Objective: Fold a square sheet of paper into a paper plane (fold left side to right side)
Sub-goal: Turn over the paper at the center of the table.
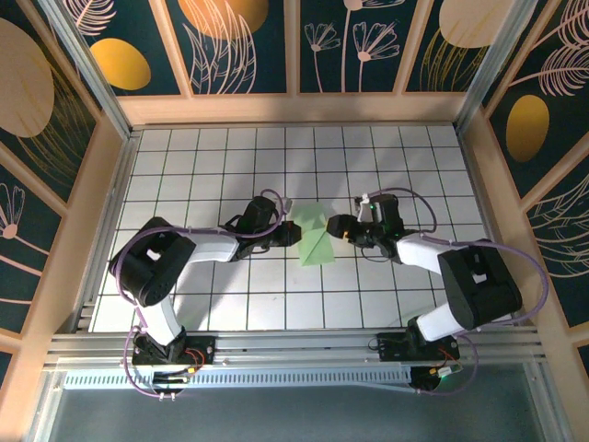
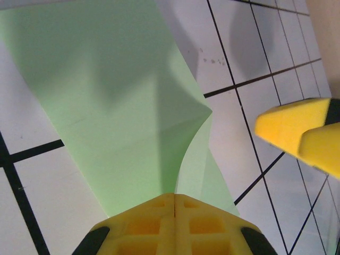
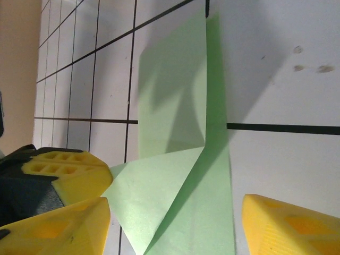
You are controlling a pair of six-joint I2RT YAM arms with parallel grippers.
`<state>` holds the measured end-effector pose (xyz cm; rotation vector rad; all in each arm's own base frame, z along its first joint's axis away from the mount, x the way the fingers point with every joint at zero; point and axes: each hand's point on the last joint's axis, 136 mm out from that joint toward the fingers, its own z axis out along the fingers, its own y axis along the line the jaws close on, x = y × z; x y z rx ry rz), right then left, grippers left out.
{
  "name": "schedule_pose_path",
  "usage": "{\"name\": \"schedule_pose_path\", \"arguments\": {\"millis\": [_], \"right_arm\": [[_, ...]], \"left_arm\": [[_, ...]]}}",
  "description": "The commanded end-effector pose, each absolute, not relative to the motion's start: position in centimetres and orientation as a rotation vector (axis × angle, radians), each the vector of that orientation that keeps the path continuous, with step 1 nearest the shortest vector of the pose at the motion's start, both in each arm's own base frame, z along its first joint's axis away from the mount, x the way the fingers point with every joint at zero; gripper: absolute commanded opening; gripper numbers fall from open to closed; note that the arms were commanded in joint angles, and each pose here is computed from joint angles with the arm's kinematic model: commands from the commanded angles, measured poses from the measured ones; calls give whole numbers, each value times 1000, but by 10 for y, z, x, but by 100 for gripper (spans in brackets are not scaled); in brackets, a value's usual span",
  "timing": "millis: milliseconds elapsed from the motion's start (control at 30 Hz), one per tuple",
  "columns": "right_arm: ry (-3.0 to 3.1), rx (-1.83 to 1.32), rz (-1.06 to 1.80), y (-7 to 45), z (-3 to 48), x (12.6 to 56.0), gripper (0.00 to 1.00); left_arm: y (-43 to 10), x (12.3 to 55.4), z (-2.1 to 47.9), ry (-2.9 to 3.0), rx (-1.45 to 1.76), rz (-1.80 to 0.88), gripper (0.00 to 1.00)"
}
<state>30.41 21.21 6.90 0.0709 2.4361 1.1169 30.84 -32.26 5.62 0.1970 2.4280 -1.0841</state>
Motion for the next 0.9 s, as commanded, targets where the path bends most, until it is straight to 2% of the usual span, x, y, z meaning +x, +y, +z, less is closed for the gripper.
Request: {"name": "schedule_pose_path", "arguments": {"millis": [0, 633, 867], "right_arm": [[2383, 57, 1172, 226, 76, 310, 66], [2350, 37, 1258, 261, 65, 332, 66], [2352, 9, 1315, 271, 63, 330, 60]], "left_arm": [[-321, 314, 70, 2364, 170, -1097, 2], [-315, 308, 66, 2375, 156, -1089, 2], [-312, 308, 60, 2389, 144, -1070, 2]]}}
